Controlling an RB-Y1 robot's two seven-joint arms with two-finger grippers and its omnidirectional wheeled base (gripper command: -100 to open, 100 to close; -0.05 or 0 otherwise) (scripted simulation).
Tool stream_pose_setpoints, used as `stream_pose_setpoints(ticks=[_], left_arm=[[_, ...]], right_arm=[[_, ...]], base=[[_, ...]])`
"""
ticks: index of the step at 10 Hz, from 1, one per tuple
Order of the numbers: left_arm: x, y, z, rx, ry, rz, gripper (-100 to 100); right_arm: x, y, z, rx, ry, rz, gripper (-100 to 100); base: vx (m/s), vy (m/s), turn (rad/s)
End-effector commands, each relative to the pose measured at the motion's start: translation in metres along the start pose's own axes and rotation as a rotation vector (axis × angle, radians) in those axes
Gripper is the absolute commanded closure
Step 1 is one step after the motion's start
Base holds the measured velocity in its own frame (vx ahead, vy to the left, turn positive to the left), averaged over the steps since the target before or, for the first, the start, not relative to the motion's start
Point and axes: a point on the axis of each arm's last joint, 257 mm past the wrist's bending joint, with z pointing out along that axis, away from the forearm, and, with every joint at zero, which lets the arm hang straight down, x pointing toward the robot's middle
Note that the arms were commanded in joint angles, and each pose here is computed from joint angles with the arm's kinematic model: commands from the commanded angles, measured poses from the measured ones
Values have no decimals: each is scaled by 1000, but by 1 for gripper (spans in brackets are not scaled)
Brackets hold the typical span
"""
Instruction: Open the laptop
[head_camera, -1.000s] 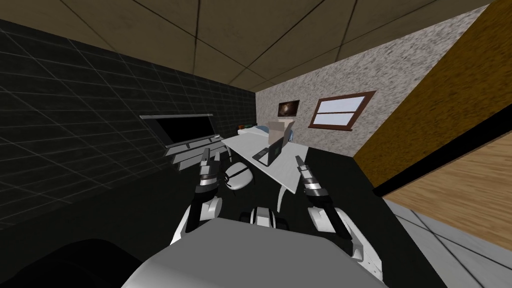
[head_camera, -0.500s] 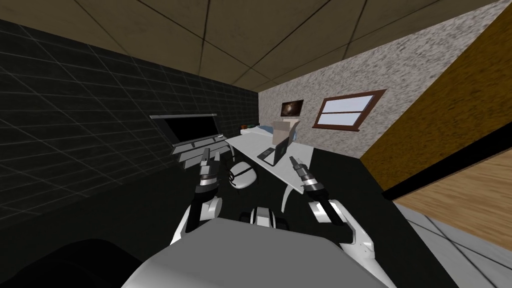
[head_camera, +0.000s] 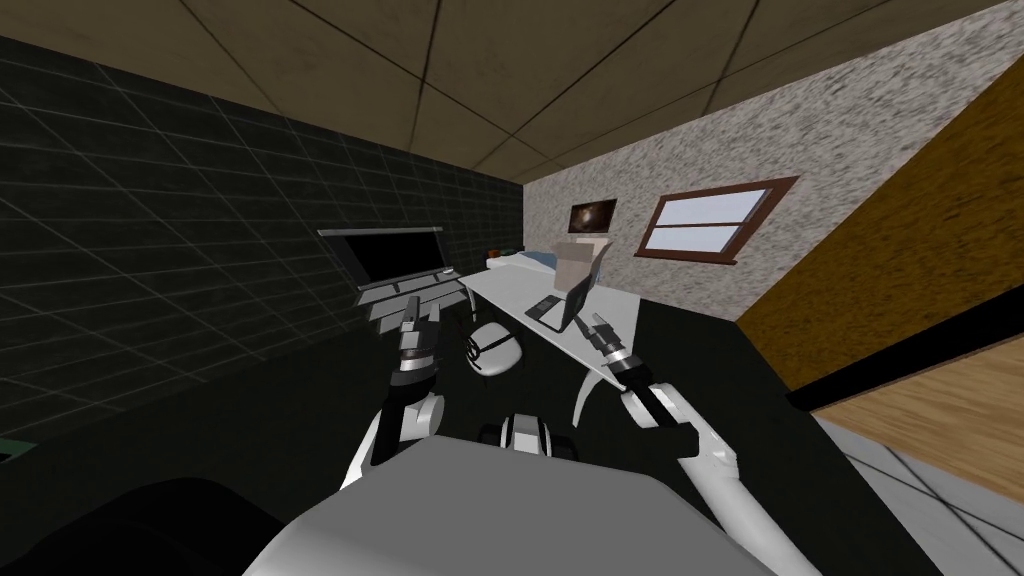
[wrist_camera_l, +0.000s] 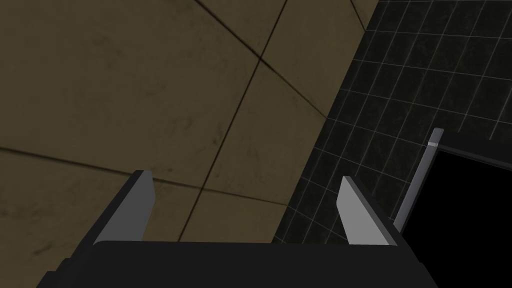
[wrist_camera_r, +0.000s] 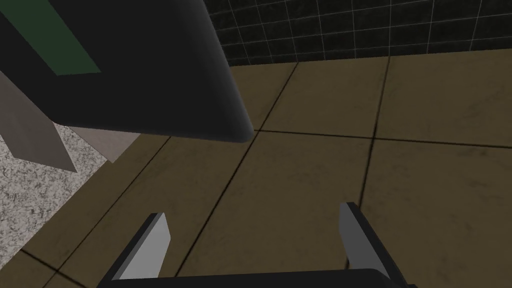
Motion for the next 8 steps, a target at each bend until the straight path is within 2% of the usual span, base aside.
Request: stream_pose_setpoints(ticks=[1, 4, 5, 7, 8], left_arm=[[0, 0, 0, 0, 0, 0, 0], [0, 0, 0, 0, 0, 0, 0], [0, 0, 0, 0, 0, 0, 0], [0, 0, 0, 0, 0, 0, 0], [0, 0, 0, 0, 0, 0, 0]], right_arm=[[8, -13, 6, -7, 45, -133, -100], [16, -46, 15, -14, 120, -361, -100], [17, -46, 15, -13, 123, -365, -100], [17, -70, 21, -20, 168, -522, -100], [19, -72, 20, -15, 175, -521, -100]], base=[[-20, 71, 34], [-15, 99, 61], [-6, 95, 11], [-4, 89, 48], [-12, 70, 16]])
